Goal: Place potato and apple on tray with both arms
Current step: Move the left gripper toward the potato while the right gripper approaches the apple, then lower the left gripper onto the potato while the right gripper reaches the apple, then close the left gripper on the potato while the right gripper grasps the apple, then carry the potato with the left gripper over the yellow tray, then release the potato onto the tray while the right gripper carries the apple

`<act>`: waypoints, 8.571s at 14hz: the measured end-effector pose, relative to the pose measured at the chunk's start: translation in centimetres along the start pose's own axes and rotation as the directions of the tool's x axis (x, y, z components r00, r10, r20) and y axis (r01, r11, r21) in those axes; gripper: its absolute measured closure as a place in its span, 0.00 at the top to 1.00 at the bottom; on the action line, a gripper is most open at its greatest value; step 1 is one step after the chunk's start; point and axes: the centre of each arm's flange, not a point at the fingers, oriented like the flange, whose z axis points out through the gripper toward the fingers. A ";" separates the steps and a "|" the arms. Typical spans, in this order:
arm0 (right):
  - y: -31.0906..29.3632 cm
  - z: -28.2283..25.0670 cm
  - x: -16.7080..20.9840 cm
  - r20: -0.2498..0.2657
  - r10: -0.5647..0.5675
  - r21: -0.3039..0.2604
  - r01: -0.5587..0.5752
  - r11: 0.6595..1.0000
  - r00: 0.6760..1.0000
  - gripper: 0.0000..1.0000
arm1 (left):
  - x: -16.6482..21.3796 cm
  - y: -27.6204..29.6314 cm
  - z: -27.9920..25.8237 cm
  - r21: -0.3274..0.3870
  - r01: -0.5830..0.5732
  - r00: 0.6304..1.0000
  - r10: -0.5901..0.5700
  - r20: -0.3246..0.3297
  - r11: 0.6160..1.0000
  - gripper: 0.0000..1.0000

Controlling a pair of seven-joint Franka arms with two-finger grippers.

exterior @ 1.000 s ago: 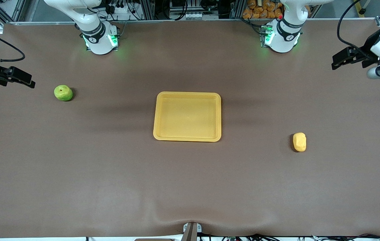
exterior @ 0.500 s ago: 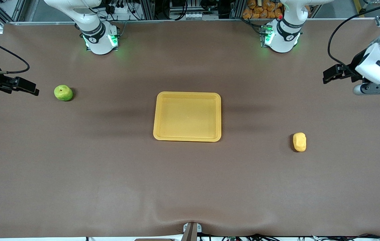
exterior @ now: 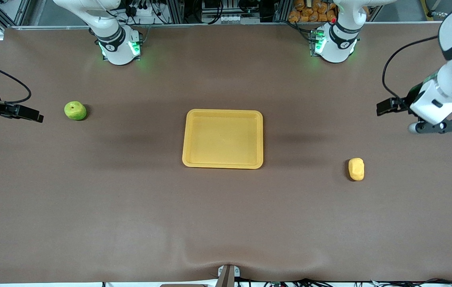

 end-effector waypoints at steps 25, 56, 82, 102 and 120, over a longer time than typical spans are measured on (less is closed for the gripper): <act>8.6 13.8 1.6 0.196 0.111 0.023 -0.118 0.993 0.974 1.00 | 8.9 -0.1 19.5 -0.025 -0.008 0.995 0.005 -0.096 1.000 1.00; 12.8 31.1 -6.0 0.218 0.029 -0.061 -0.016 0.998 0.976 1.00 | 11.2 -1.9 28.8 -0.030 -0.003 0.993 0.000 -0.121 1.000 0.64; 14.6 38.9 -7.6 0.254 0.039 -0.055 -0.026 0.998 0.966 0.97 | 9.1 11.4 23.3 -0.096 -0.073 0.995 0.066 -0.080 0.993 0.48; 13.4 33.3 -2.2 0.158 0.004 -0.086 0.010 0.996 0.987 0.88 | 0.7 34.9 20.9 -0.118 -0.159 0.982 0.146 -0.117 0.980 0.48; 5.4 29.6 2.2 0.166 0.034 -0.068 -0.023 0.997 0.986 0.88 | -2.3 40.8 27.1 -0.064 -0.075 0.995 0.071 -0.065 0.995 0.48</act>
